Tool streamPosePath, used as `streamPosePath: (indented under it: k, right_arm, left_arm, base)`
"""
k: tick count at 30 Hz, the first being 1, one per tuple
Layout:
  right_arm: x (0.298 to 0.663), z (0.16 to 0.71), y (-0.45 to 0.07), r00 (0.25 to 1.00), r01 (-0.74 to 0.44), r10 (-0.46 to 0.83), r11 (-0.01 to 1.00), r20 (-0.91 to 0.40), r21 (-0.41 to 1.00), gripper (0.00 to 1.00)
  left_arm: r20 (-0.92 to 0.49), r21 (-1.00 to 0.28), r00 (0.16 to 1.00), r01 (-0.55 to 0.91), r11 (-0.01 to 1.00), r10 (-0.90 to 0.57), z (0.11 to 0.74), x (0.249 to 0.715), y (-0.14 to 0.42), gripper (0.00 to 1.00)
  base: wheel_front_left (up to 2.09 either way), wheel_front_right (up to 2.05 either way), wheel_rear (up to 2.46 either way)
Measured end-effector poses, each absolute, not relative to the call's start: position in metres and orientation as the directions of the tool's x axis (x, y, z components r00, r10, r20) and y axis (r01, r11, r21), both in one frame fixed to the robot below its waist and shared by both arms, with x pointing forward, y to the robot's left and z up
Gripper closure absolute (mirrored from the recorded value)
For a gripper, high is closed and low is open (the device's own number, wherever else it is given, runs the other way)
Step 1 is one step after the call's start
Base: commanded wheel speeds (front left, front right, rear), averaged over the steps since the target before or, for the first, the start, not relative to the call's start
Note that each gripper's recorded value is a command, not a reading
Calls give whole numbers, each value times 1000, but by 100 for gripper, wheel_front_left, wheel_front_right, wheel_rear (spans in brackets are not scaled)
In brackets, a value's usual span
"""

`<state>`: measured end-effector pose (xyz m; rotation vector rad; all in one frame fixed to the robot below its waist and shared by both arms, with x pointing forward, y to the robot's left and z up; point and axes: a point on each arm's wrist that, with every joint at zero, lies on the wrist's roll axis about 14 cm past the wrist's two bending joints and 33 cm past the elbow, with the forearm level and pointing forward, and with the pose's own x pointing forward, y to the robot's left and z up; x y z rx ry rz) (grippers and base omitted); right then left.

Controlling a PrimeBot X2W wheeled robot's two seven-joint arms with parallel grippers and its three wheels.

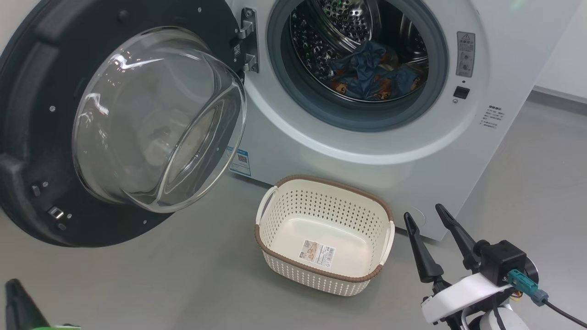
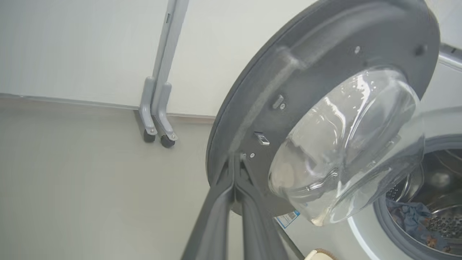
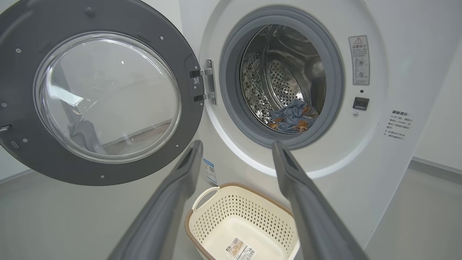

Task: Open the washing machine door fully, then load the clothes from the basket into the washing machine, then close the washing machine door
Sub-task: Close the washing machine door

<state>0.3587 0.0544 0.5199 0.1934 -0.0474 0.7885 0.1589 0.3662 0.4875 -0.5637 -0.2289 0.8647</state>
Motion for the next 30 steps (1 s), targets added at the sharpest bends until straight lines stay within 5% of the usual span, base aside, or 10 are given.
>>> streamPosePath:
  k: [6, 14, 24, 30]
  right_arm:
    - [358, 518, 56, 703, -711, 703, 685, 110, 161, 0]
    - [362, 511, 51, 717, -695, 690, 697, 96, 177, 0]
    - [369, 499, 44, 724, -686, 687, 704, 70, 184, 0]
    - [373, 489, 35, 734, -673, 678, 716, 45, 184, 0]
  left_arm:
    - [3, -751, 495, -572, 329, 869, 508, 135, 410, 100]
    - [62, -941, 345, -293, 171, 937, 540, 117, 461, 100]
    - [163, -979, 305, -65, 191, 938, 603, 113, 527, 100]
    - [124, -982, 339, -95, 165, 932, 606, 131, 543, 100]
  base:
    - [0, 0, 0]
    - [0, 0, 0]
    - [0, 0, 0]
    - [0, 0, 0]
